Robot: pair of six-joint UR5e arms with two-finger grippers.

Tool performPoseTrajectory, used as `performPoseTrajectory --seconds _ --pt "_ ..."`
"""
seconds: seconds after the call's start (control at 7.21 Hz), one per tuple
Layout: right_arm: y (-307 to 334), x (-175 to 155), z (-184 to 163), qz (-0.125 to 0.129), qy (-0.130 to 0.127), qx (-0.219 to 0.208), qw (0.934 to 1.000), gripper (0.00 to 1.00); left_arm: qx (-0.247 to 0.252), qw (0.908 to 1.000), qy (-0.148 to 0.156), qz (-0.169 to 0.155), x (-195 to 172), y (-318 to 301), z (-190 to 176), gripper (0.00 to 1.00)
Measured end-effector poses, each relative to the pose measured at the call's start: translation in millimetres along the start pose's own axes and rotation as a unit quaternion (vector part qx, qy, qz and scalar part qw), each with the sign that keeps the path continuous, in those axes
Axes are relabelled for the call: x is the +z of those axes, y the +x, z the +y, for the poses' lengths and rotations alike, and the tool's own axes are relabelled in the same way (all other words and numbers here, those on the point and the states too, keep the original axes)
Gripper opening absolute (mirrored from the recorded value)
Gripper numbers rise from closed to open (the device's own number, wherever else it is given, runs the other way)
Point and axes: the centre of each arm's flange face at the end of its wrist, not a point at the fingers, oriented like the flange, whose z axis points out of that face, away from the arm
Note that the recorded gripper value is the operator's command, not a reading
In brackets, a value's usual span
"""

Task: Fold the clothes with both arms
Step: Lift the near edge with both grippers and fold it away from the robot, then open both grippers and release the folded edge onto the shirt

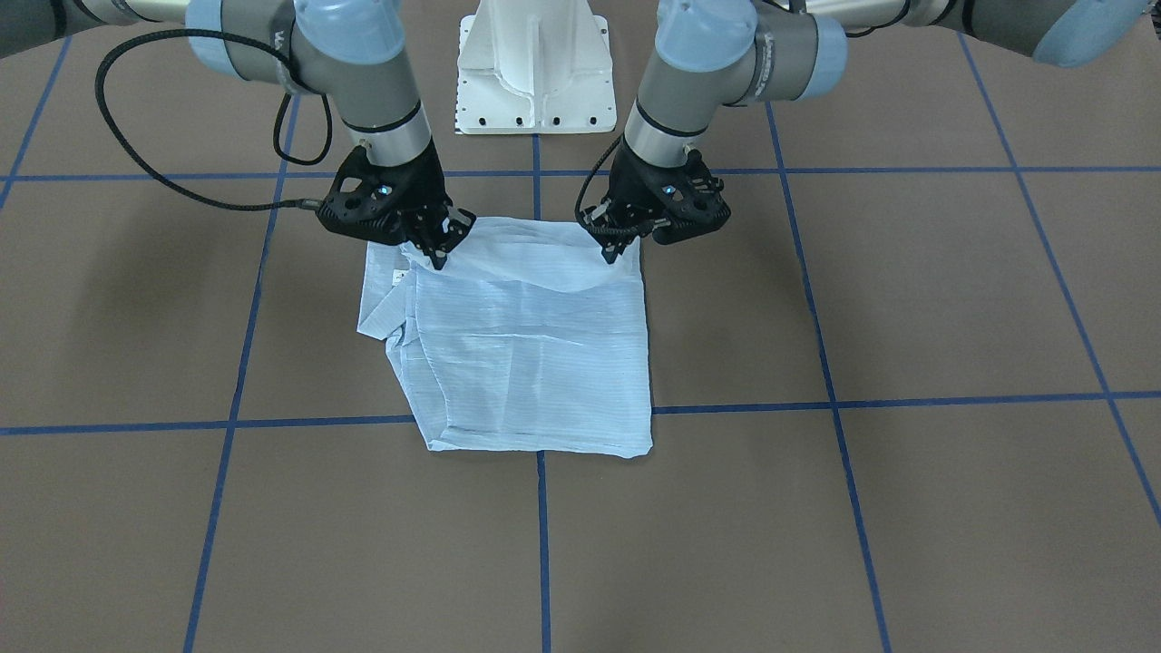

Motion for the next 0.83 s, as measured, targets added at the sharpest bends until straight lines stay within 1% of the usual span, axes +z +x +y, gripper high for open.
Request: performPoseTrajectory --seconds 0.14,0.28,0.42,0.55,0.83 --pt "-17 14 -27 0.007 0.003 -0.003 1.0000 0.00 0.003 0.9999 0.012 0.004 4 6 -22 0.00" --pt "-26 29 -47 0.002 0.004 -0.003 1.0000 0.00 0.003 0.9998 0.020 0.008 14 13 -41 0.00" --pt "-29 44 -60 -0.004 0.004 -0.004 1.0000 0.00 0.003 0.9997 0.024 0.011 27 15 -53 0.00" --pt "-34 54 -67 -0.006 0.004 -0.005 1.0000 0.00 0.003 0.9996 0.025 0.014 39 13 -61 0.00" --pt "-46 69 -76 -0.010 0.004 -0.008 0.9999 0.00 0.003 0.9996 0.026 0.013 50 10 -67 0.00"
